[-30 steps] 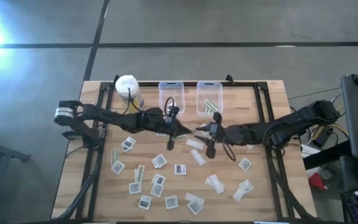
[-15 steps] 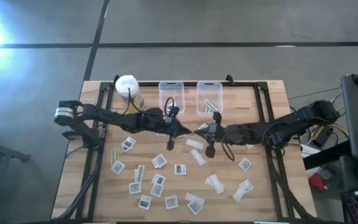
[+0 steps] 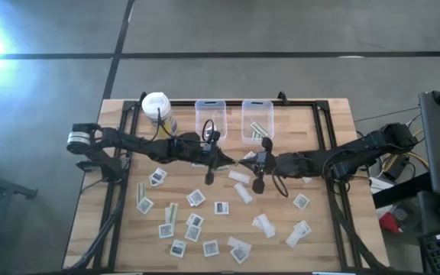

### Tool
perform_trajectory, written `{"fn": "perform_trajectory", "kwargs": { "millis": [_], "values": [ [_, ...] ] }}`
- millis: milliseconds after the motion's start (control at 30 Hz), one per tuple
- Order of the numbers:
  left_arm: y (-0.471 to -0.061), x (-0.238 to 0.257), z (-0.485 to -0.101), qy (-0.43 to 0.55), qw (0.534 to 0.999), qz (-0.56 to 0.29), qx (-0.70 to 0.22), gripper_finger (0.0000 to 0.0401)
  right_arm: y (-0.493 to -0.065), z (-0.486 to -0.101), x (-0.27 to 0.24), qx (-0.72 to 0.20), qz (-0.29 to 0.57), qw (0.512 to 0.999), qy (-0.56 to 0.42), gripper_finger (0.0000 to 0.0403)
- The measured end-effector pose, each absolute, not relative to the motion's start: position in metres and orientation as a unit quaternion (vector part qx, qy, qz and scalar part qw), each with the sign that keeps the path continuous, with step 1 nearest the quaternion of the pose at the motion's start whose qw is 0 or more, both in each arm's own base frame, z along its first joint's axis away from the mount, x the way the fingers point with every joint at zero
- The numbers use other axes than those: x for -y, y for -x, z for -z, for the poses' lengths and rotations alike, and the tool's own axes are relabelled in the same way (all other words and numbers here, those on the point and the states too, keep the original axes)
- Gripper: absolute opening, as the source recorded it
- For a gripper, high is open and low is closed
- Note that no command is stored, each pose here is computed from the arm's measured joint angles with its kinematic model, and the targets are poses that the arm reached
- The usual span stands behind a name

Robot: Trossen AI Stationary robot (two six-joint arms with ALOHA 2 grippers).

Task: Pick & Place First Aid Supplies
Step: Put the bandage into the right transparent bin

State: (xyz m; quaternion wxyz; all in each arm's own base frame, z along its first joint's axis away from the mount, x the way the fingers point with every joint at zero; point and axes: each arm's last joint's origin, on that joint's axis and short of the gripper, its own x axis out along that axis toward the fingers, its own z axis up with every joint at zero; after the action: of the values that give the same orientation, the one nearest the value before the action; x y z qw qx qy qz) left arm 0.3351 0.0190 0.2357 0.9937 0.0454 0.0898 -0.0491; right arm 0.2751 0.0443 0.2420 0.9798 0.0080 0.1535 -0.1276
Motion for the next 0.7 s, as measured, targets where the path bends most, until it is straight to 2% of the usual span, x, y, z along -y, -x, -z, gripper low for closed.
{"fn": "perform_trajectory", "kwargs": {
  "millis": [333, 700],
  "values": [
    [-0.3351, -0.0190, -0.2357, -0.054, 0.993, 0.050, -0.089, 0.0009, -0.2749, -0.2417, -0.0443, -0.155, 0.127, 0.980, -0.006, 0.0008],
    [-0.3344, -0.0210, -0.2341, -0.060, 0.993, 0.019, -0.103, 0.0131, -0.2745, -0.2402, -0.0438, -0.163, 0.128, 0.978, -0.001, 0.0008]
  ]
}}
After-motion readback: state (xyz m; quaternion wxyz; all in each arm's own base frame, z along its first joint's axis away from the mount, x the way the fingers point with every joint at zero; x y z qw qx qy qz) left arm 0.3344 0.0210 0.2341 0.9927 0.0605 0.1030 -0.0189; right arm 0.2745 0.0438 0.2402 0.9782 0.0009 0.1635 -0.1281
